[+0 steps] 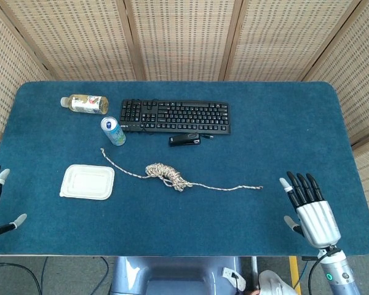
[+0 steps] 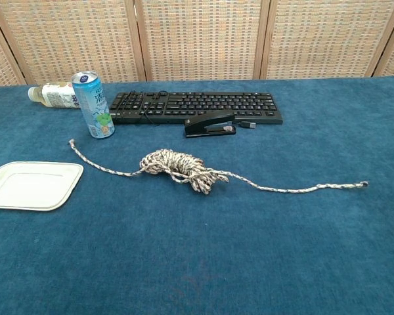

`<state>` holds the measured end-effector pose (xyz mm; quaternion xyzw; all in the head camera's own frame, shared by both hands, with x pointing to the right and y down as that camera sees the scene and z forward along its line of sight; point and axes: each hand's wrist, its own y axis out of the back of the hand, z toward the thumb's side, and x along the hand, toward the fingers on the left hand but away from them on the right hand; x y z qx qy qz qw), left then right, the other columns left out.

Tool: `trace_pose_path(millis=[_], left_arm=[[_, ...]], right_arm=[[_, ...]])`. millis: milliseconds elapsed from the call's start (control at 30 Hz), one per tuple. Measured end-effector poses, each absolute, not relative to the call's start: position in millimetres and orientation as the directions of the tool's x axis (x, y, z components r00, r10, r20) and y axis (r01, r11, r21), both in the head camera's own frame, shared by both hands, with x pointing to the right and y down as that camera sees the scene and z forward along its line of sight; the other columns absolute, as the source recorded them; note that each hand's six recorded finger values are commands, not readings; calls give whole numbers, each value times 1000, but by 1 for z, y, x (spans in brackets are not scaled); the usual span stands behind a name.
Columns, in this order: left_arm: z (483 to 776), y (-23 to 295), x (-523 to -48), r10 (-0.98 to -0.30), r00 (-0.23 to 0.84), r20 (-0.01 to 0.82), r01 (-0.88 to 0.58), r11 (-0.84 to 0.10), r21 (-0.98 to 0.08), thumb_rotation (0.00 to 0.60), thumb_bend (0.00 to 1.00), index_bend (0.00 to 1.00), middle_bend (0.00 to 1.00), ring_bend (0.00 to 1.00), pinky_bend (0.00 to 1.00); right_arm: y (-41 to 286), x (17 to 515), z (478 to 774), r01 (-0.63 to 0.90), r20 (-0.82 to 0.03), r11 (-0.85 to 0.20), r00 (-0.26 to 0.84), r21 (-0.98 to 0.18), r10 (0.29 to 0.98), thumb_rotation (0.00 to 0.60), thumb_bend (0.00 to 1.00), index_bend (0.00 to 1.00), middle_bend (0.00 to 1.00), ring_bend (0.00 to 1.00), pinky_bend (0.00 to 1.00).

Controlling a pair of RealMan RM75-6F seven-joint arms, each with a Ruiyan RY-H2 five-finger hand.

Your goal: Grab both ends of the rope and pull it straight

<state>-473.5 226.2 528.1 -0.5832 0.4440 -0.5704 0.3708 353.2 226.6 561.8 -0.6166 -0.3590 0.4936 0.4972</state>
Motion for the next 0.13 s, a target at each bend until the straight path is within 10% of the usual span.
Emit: trace_pose_path(millis=[133], left_arm=[[522,233,-482,-945,-51,322,-105,-315,-943,600,0,0,0,0,0]], right_arm=[[226,363,558,-23,-252,-253,214,-967,944,600,0,0,0,0,0]])
